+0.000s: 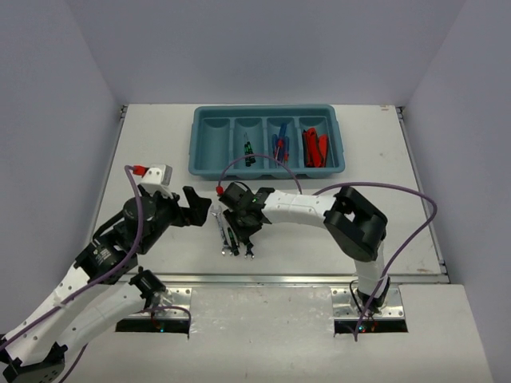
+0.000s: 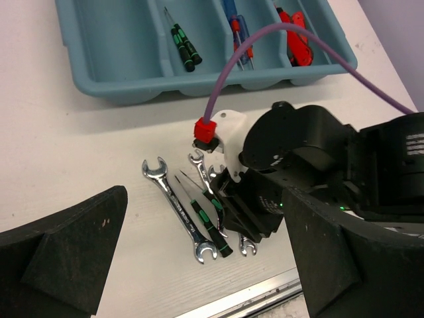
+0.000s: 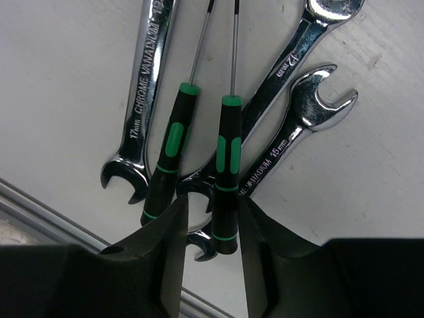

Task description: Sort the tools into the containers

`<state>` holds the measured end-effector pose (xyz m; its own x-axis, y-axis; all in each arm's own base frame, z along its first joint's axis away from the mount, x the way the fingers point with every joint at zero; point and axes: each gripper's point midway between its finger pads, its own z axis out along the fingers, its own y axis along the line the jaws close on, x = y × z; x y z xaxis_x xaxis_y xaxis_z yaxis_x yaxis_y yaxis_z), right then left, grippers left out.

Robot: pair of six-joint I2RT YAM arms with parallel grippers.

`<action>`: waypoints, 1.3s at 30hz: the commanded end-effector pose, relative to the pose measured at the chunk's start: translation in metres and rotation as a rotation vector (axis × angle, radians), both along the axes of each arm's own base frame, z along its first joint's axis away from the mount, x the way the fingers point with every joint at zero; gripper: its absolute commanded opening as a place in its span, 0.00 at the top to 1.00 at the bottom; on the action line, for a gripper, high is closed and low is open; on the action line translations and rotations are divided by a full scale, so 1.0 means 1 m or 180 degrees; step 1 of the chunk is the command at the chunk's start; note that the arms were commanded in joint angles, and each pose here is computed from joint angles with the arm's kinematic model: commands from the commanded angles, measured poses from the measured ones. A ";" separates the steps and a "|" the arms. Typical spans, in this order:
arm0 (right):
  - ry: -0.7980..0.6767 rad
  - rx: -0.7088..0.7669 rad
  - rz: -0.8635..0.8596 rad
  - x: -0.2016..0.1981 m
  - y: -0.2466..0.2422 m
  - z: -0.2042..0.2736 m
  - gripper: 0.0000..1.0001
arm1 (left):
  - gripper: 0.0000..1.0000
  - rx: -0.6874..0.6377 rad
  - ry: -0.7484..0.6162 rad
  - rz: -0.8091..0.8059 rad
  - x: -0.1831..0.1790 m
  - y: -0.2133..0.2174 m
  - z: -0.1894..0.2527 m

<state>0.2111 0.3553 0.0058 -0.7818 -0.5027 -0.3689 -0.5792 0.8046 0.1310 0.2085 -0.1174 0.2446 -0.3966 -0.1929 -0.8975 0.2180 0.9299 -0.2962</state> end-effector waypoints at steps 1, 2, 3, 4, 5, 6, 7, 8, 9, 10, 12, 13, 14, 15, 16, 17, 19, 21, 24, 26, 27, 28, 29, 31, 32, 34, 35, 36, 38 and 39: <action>-0.0042 -0.0079 0.0153 0.004 0.011 0.008 0.67 | 0.00 -0.0143 -0.0260 0.0033 0.003 0.002 0.022; -0.0036 -0.0106 0.0153 0.004 0.011 0.005 0.69 | 0.00 -0.0148 -0.0262 0.0034 0.002 0.002 0.022; -0.0026 -0.0130 0.0144 0.003 0.010 0.002 0.70 | 0.00 -0.0157 -0.0270 0.0034 0.002 0.003 0.023; -0.0029 -0.0163 0.0124 0.004 0.009 0.000 0.73 | 0.00 -0.0165 -0.0280 0.0034 0.001 0.003 0.024; -0.0041 -0.0184 0.0109 0.005 0.008 -0.002 0.75 | 0.00 -0.0174 -0.0288 0.0035 0.001 0.003 0.025; -0.0066 -0.0200 0.0095 0.006 0.008 -0.002 0.77 | 0.00 -0.0187 -0.0299 0.0033 0.000 0.004 0.026; -0.0084 -0.0213 0.0081 0.007 0.006 -0.003 0.78 | 0.00 -0.0193 -0.0308 0.0029 0.000 0.004 0.026; -0.0094 -0.0223 0.0072 0.007 0.006 -0.003 0.79 | 0.00 -0.0195 -0.0314 0.0025 -0.001 0.004 0.026; -0.0097 -0.0235 0.0065 0.007 0.005 -0.004 0.82 | 0.00 -0.0204 -0.0322 0.0017 -0.001 0.003 0.027; -0.0105 -0.0243 0.0053 0.007 0.004 -0.004 0.84 | 0.00 -0.0210 -0.0327 0.0007 -0.001 0.003 0.028; -0.0144 -0.0223 0.0016 0.009 0.004 0.001 0.90 | 0.00 -0.0205 -0.0322 -0.0013 -0.001 0.002 0.027; -0.0157 -0.0208 0.0005 0.010 0.004 0.003 0.91 | 0.00 -0.0202 -0.0320 -0.0015 -0.001 0.001 0.027; -0.0179 -0.0178 -0.0013 0.010 0.005 0.005 0.92 | 0.00 -0.0192 -0.0312 -0.0012 0.000 0.001 0.026; -0.0226 -0.0117 -0.0040 0.011 0.005 0.012 0.95 | 0.00 -0.0170 -0.0289 -0.0007 0.001 0.001 0.025; -0.0264 -0.0058 -0.0061 0.011 0.005 0.021 1.00 | 0.00 -0.0150 -0.0266 -0.0008 0.002 0.000 0.023; -0.0281 -0.0062 -0.0083 0.013 0.005 0.021 1.00 | 0.00 -0.0151 -0.0267 -0.0008 0.002 0.000 0.023; -0.0423 0.0078 -0.0200 0.018 -0.002 0.048 1.00 | 0.00 -0.0172 -0.0257 0.0036 0.003 0.002 0.027; -0.0498 0.0256 -0.0343 0.011 -0.019 0.071 1.00 | 0.00 -0.0482 -0.0121 0.0027 -0.004 -0.005 0.032; -0.0635 0.0954 -0.0428 -0.005 -0.028 0.119 1.00 | 0.00 -0.1122 -0.0017 -0.0532 -0.022 -0.044 0.038; -0.0610 0.1401 -0.0394 -0.021 -0.034 0.124 1.00 | 0.00 -0.1557 -0.0126 -0.0931 -0.028 -0.070 0.040; -0.0561 0.1662 -0.0298 -0.036 -0.039 0.130 1.00 | 0.00 -0.1725 -0.0125 -0.1223 -0.037 -0.084 0.040; -0.0577 0.1958 -0.0184 -0.045 -0.039 0.144 1.00 | 0.00 -0.1824 -0.0066 -0.1463 -0.044 -0.096 0.031; -0.0615 0.2180 -0.0079 -0.053 -0.039 0.159 1.00 | 0.00 -0.2000 -0.0127 -0.1706 -0.050 -0.107 0.037; -0.0672 0.2410 0.0060 -0.063 -0.042 0.176 1.00 | 0.00 -0.2329 -0.0384 -0.2110 -0.060 -0.121 0.059; -0.0693 0.2478 0.0106 -0.066 -0.044 0.182 1.00 | 0.00 -0.2395 -0.0289 -0.2203 -0.060 -0.128 0.055; -0.0705 0.2662 0.0243 -0.077 -0.046 0.198 1.00 | 0.00 -0.2469 -0.0255 -0.2389 -0.064 -0.138 0.057; -0.0701 0.2676 0.0252 -0.078 -0.046 0.199 1.00 | 0.00 -0.2474 -0.0255 -0.2435 -0.063 -0.142 0.059; -0.0705 0.2754 0.0314 -0.082 -0.048 0.206 1.00 | 0.01 -0.2483 -0.0285 -0.2508 -0.065 -0.147 0.062; -0.0698 0.2851 0.0406 -0.089 -0.049 0.211 1.00 | 0.08 -0.2478 -0.0313 -0.2595 -0.062 -0.158 0.064; -0.0691 0.2867 0.0440 -0.092 -0.049 0.212 1.00 | 0.10 -0.2457 -0.0279 -0.2613 -0.060 -0.163 0.060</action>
<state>0.1325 0.2974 0.1871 -0.6430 -0.0824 -0.7614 -0.6861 0.5037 0.5249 0.1673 -0.2640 0.2313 -0.6833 -0.3683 -0.6305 0.5522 0.3042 -0.7762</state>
